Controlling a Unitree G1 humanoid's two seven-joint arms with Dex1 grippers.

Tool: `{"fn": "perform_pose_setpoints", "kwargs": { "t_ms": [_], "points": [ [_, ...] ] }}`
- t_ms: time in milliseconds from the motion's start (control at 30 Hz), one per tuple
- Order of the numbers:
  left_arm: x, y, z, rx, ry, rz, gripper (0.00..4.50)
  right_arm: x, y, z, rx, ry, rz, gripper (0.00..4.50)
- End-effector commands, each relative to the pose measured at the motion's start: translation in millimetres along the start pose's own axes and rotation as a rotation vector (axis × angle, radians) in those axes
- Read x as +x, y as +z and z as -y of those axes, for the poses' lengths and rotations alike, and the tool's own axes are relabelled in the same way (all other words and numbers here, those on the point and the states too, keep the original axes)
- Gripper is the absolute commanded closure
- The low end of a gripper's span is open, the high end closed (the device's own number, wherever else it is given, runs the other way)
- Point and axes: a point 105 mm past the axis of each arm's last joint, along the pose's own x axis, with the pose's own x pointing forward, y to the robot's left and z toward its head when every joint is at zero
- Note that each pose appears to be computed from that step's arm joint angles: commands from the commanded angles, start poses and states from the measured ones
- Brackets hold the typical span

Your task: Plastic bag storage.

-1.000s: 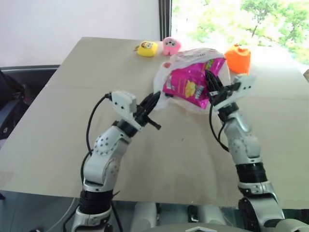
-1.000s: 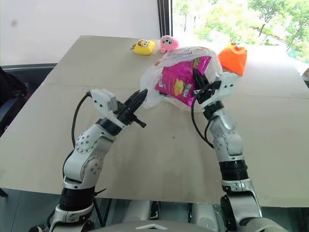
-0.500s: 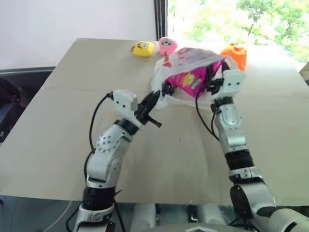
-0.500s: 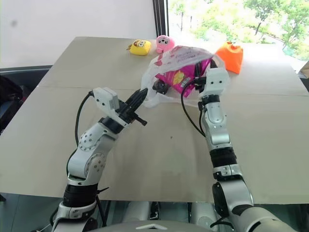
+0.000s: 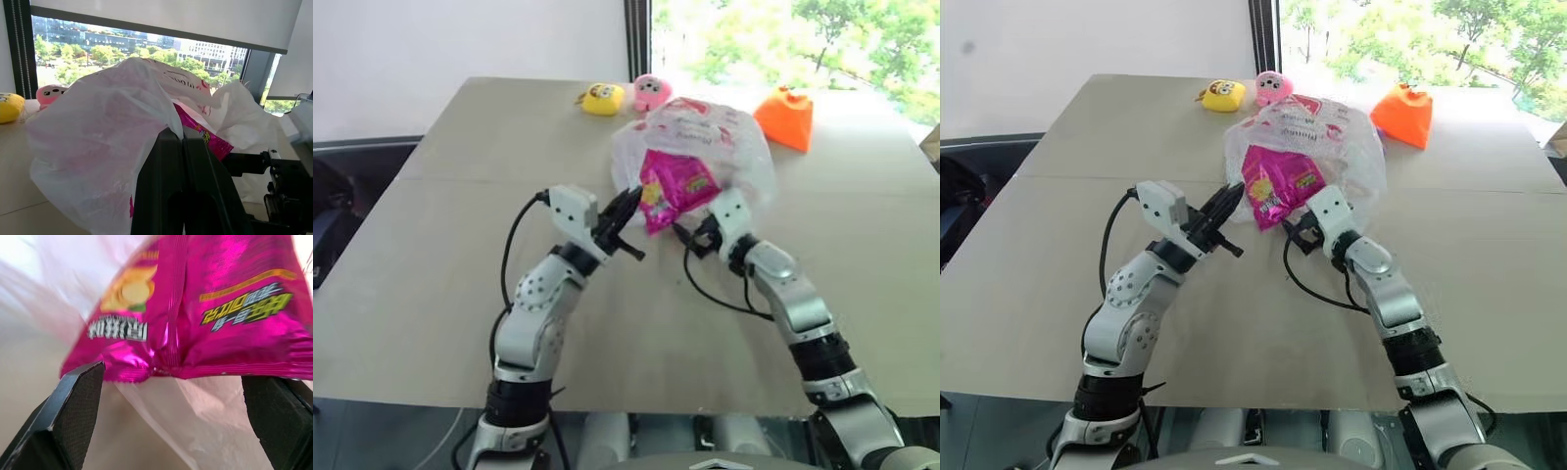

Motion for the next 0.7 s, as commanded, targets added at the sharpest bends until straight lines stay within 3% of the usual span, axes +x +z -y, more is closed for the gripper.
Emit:
{"fn": "perform_pose_setpoints", "kwargs": {
  "t_ms": [33, 233, 433, 700],
  "points": [
    [1.0, 7.3, 4.3, 0.013, -0.018, 0.03, 4.5, -20.7, 30.7, -5.3, 0.086, 0.076, 0.095, 0.06],
    [1.1, 6.3, 4.2, 0.008, -0.018, 0.027, 4.5, -64.2, 57.5, -20.9, 0.211, 0.265, 0.164, 0.06],
    [-0.3, 4.3, 3.6, 0.007, -0.018, 0.022, 4.5, -106.7, 58.2, -34.8, 0.235, 0.349, 0.141, 0.06],
    [-1.8, 2.2, 0.8, 0.009, -0.008, 0.021, 4.5, -117.5, 37.0, 24.6, -0.101, -0.075, 0.097, 0.06]
  ]
}}
